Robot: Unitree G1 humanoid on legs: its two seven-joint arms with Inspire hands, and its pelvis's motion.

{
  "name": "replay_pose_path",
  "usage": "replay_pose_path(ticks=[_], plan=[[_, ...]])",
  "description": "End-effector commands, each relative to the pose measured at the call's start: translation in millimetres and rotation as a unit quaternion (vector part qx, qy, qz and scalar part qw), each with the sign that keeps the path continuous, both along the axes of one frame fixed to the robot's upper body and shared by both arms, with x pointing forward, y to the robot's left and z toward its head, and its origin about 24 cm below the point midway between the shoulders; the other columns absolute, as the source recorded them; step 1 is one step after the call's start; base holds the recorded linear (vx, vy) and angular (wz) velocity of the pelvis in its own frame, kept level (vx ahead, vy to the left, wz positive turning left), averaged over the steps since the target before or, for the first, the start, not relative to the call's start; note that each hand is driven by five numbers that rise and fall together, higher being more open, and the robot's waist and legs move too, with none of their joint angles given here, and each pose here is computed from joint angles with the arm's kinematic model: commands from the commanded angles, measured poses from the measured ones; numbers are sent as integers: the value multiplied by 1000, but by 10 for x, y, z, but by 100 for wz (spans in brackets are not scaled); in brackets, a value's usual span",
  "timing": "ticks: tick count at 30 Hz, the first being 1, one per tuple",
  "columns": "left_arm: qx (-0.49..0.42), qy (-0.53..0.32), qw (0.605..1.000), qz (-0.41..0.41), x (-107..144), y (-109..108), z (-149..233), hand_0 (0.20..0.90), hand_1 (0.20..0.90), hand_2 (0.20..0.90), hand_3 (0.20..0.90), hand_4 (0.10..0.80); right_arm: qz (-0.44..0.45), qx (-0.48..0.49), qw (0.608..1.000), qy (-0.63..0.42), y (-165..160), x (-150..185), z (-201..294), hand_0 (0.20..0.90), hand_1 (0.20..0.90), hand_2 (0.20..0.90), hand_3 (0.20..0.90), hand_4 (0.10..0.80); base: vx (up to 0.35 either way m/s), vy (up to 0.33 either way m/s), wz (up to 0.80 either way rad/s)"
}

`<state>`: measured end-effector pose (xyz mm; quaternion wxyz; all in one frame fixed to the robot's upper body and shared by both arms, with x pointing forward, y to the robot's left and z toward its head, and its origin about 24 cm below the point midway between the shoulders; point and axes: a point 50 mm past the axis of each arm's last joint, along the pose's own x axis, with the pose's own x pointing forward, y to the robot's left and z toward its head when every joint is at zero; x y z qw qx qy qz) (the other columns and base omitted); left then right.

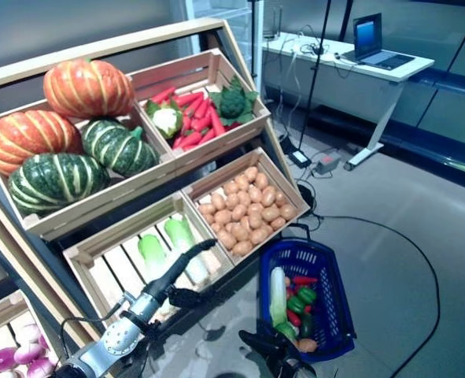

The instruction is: Put vegetables into the basket

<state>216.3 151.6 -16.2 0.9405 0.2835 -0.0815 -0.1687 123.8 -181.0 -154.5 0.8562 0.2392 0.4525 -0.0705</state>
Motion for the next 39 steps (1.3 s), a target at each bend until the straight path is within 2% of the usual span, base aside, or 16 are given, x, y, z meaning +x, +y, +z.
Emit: replay_pose_path(ticks=[1, 2, 4, 5, 9, 11, 12, 13, 16, 19, 24, 28, 34, 39], plan=[[-20, -167, 984, 65, 370, 170, 593, 900, 900, 900, 900, 800, -30, 17, 999, -39, 148, 140, 48, 900, 900, 900, 900, 800, 83, -24, 9], [-15, -166, 981, 102, 390, 258, 595, 900, 900, 900, 900, 800, -43, 22, 998, -42, 156, 100, 40, 900, 900, 900, 900, 800, 76, -25, 6], [-13, -164, 980, 111, 387, 284, 584, 900, 900, 900, 900, 800, -49, 24, 998, -43, 159, 91, 39, 900, 900, 900, 900, 800, 71, -15, 1], [-19, -149, 977, 148, 381, 387, 557, 900, 900, 900, 900, 800, -87, 48, 993, -62, 164, 99, 63, 900, 900, 900, 900, 800, 86, -4, -1], [-35, -142, 970, 194, 373, 486, 557, 900, 900, 900, 900, 800, -104, 63, 984, -128, 205, 232, 209, 900, 900, 900, 900, 800, 68, 31, -3], [-44, -148, 965, 211, 451, 473, 589, 900, 900, 900, 900, 800, -78, 50, 979, -179, 227, 409, 358, 900, 900, 900, 900, 800, -217, 38, -5], [-48, -179, 956, 227, 568, 391, 656, 900, 900, 900, 900, 800, -51, 49, 969, -235, 246, 686, 568, 900, 900, 900, 900, 800, -307, 37, -6], [-48, -182, 955, 227, 578, 382, 662, 900, 900, 900, 900, 800, -49, 50, 968, -240, 246, 705, 584, 900, 900, 900, 900, 800, -373, 12, -8], [-64, -250, 930, 261, 784, 303, 919, 900, 900, 900, 900, 800, -5, 77, 932, -354, 334, 1188, 1041, 900, 900, 900, 900, 800, -351, 12, -6], [-77, -292, 905, 298, 926, 268, 1108, 900, 900, 900, 900, 800, 4, 92, 910, -403, 476, 1440, 1359, 900, 900, 900, 900, 800, -304, 34, -13], [-110, -335, 872, 339, 1082, 300, 1386, 900, 900, 900, 900, 800, 21, 112, 886, -449, 571, 1557, 1609, 900, 900, 900, 900, 800, -191, 67, -5], [-140, -337, 855, 368, 1171, 338, 1454, 900, 900, 900, 900, 800, 19, 104, 890, -443, 570, 1544, 1592, 900, 900, 900, 900, 800, -58, 51, 0], [-161, -367, 825, 398, 1118, 300, 1452, 900, 900, 900, 900, 800, 25, 121, 884, -451, 555, 1508, 1591, 900, 900, 900, 900, 800, -10, 0, 3], [-187, -390, 775, 461, 1060, 341, 1417, 900, 900, 900, 900, 800, 14, 111, 886, -449, 536, 1534, 1603, 900, 900, 900, 900, 800, 0, 0, 0]])
